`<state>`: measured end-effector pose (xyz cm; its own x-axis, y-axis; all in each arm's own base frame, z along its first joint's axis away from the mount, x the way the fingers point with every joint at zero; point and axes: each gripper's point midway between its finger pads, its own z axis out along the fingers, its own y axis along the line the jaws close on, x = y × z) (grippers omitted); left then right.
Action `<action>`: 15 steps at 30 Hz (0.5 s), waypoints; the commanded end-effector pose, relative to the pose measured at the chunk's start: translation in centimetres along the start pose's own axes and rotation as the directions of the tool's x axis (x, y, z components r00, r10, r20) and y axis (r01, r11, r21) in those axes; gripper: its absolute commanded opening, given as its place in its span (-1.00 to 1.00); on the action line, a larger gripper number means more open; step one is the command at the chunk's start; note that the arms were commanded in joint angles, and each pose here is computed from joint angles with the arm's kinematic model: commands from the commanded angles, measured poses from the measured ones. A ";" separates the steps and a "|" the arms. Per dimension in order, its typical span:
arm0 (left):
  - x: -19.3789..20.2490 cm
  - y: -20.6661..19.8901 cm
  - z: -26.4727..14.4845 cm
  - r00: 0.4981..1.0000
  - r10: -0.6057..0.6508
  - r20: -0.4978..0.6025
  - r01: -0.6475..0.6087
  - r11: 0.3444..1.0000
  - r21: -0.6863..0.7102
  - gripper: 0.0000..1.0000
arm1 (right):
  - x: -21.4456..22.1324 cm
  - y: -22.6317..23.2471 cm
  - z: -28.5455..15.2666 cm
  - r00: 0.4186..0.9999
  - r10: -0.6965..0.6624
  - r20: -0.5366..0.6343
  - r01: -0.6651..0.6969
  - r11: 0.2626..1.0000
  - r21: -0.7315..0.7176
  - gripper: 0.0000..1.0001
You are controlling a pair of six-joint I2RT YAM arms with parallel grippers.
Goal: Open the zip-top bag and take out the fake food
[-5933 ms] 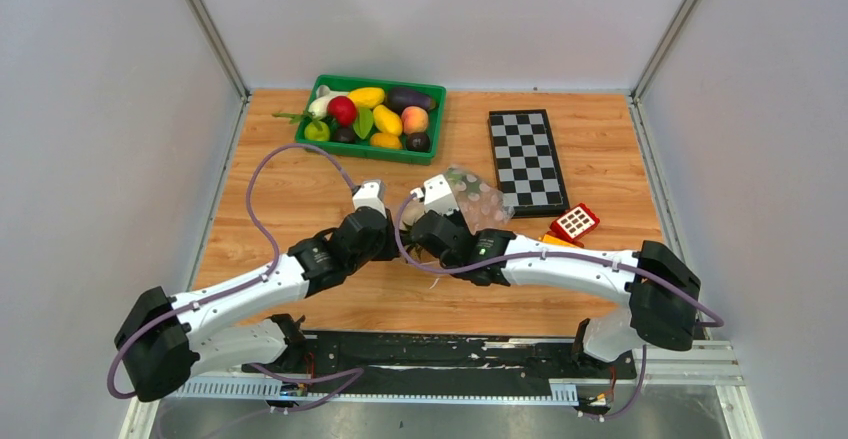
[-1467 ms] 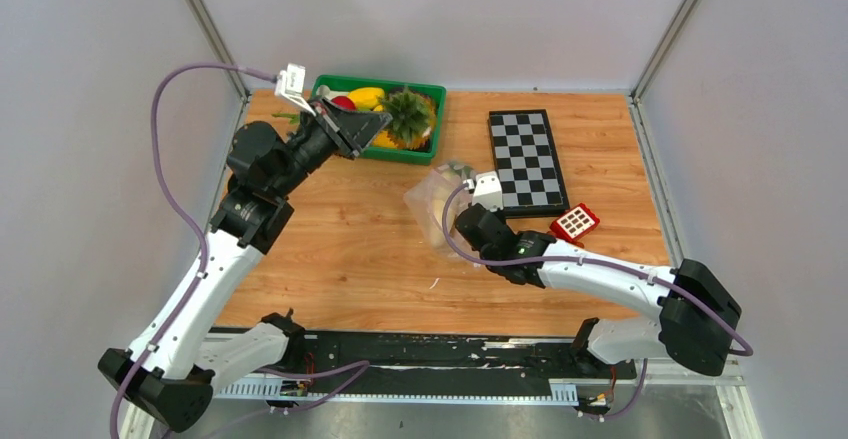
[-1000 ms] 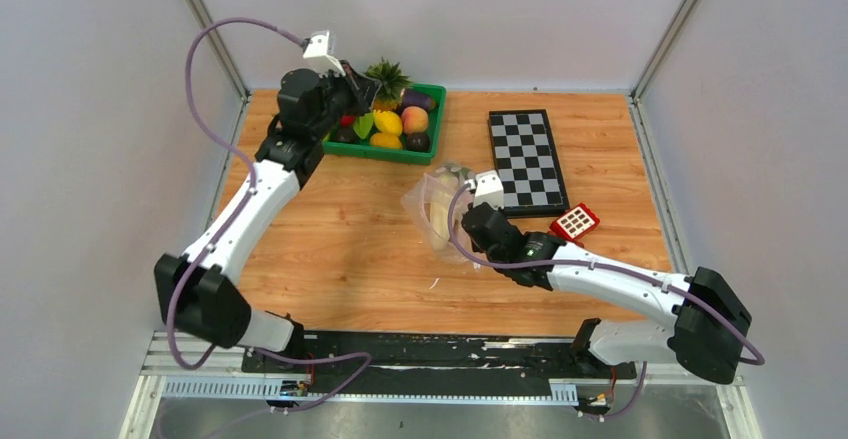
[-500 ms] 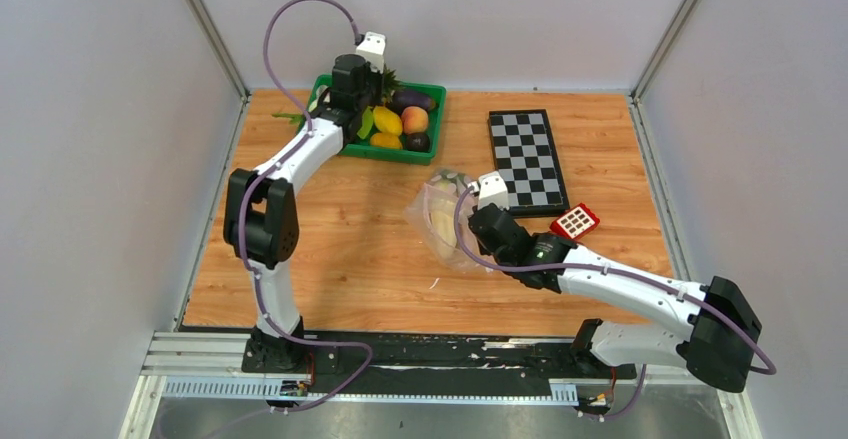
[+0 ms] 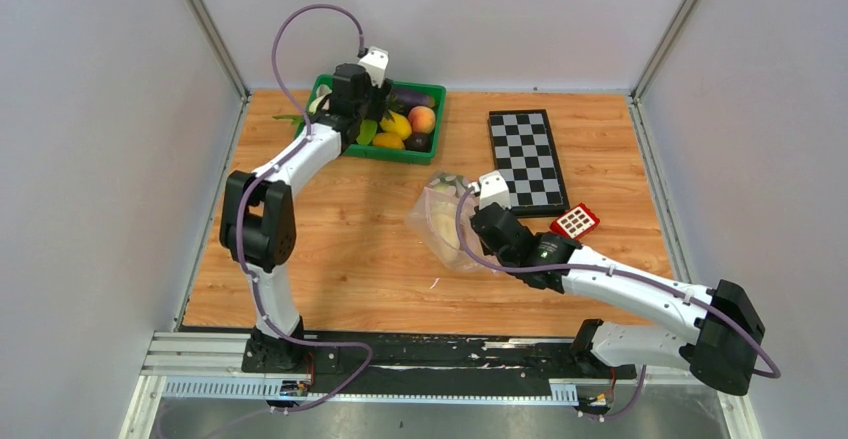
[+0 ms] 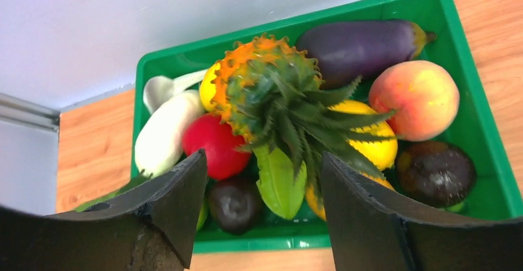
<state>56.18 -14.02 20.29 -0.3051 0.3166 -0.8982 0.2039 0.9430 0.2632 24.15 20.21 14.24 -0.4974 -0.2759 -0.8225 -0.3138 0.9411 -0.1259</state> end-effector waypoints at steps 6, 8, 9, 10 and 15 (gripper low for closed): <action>-6.9 1.7 -9.7 0.980 -0.168 0.103 0.162 0.984 0.067 0.84 | -4.8 -1.6 -1.8 0.995 -0.026 0.098 0.021 0.998 0.051 -1.00; -7.0 1.3 -11.5 0.969 -0.234 0.086 0.225 0.969 0.098 0.88 | -5.3 -2.1 -2.2 0.994 -0.031 0.108 0.023 0.997 0.077 -1.00; -6.9 0.9 -12.4 0.960 -0.271 0.071 0.262 0.958 0.121 0.89 | -5.6 -2.4 -2.4 0.993 -0.035 0.113 0.025 0.996 0.091 -1.00; -6.9 0.5 -13.4 0.951 -0.304 0.061 0.292 0.945 0.148 0.91 | -6.0 -2.7 -2.6 0.992 -0.038 0.121 0.025 0.994 0.109 -1.00; -6.9 -1.9 -19.6 0.894 -0.447 0.017 0.421 0.854 0.307 0.94 | -7.7 -3.2 -3.9 0.982 -0.080 0.172 0.046 0.980 0.192 -1.00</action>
<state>44.46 -14.33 32.71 -0.2518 0.0034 -0.9678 0.2627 0.9627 -0.0650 25.49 19.20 19.16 -0.4097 -0.3187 -0.8548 -0.2564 0.9395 -0.2273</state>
